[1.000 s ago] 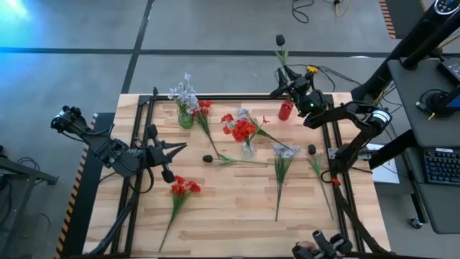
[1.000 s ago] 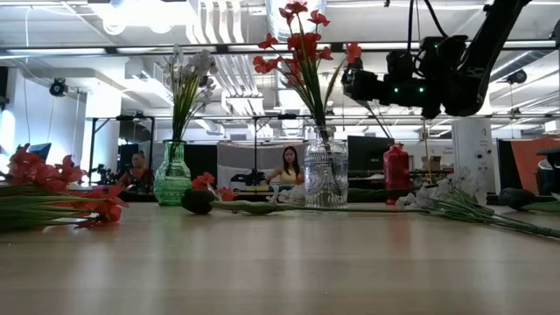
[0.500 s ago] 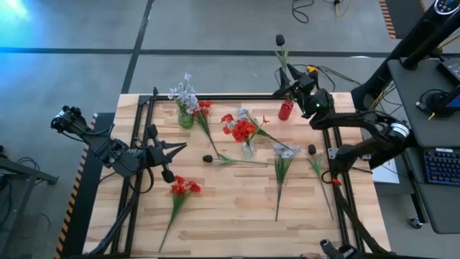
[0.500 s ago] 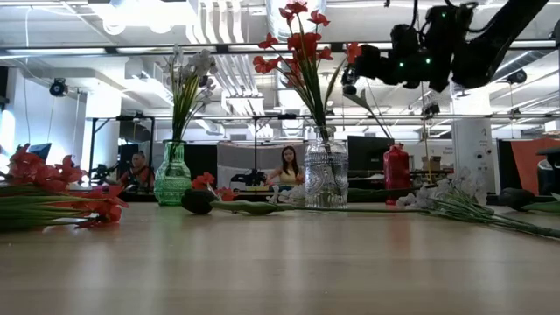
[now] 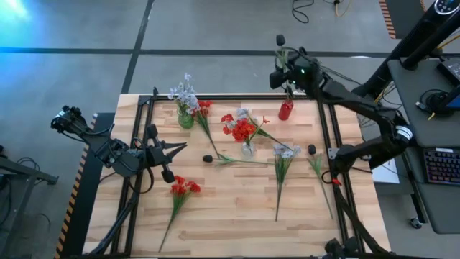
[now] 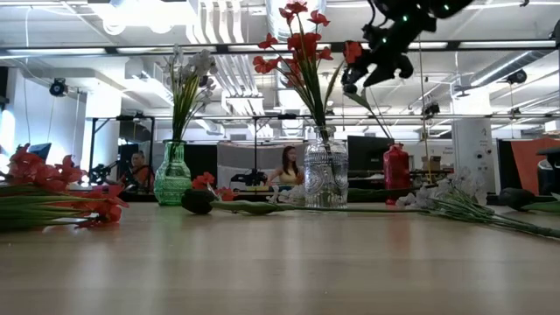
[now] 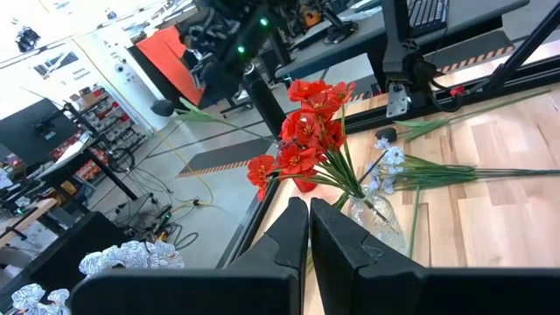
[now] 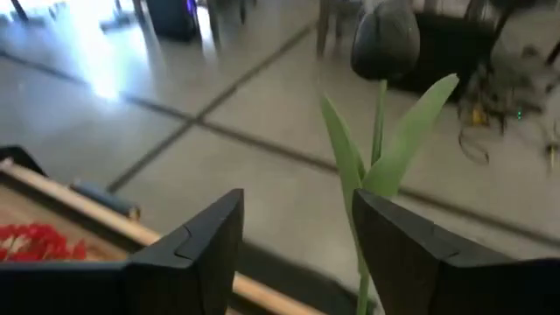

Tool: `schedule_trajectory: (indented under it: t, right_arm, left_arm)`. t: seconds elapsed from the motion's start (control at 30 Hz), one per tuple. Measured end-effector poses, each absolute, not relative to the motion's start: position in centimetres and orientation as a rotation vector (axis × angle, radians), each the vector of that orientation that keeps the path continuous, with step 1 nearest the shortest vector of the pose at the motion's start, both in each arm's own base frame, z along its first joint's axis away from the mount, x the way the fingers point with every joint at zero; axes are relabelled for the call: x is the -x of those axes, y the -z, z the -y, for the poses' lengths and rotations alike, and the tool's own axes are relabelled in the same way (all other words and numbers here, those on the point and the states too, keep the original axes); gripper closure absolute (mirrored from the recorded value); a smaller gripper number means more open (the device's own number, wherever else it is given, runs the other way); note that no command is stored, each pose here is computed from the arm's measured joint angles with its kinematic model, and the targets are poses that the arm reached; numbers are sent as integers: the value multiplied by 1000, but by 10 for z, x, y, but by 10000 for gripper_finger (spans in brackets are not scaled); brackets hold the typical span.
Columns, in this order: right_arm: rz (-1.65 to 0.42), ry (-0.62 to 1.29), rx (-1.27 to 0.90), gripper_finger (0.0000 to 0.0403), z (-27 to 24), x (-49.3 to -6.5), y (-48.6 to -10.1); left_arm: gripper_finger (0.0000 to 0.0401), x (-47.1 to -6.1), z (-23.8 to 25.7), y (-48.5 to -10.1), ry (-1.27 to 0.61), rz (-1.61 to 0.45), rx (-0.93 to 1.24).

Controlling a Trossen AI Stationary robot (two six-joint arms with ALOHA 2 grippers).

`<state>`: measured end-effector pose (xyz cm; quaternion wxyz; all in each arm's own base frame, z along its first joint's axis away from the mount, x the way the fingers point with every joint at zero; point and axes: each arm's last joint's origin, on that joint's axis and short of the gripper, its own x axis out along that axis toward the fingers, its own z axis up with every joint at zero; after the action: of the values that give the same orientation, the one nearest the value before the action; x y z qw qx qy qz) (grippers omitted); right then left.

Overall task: Sort flowers into vase by color
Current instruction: Put the left black flower into the red vase

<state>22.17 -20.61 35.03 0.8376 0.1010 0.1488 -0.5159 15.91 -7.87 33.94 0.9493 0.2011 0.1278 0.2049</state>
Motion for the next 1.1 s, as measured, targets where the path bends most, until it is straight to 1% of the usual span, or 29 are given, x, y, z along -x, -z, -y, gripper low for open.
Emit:
schedule_trajectory:
  t: [0.13,0.23,0.4,0.6,0.73,1.1]
  right_arm:
    - [-434,1124,-317,168,209,-223,-372]
    - [-533,1170,-362,153,214,-224,-378]
    - [-649,1184,-396,131,223,-232,-377]
    - [-680,1188,-393,110,235,-241,-372]
    - [-697,1200,-400,109,243,-242,-366]
    - [-738,1235,-401,126,262,-237,-354]
  left_arm:
    - [401,-159,79,-339,-417,-260,-410]
    - [401,-159,79,-339,-416,-260,-410]
    - [401,-159,79,-339,-416,-262,-415]
    - [401,-159,79,-339,-416,-262,-415]
    - [401,-160,79,-338,-415,-265,-418]
    - [401,-160,79,-338,-415,-267,-422]
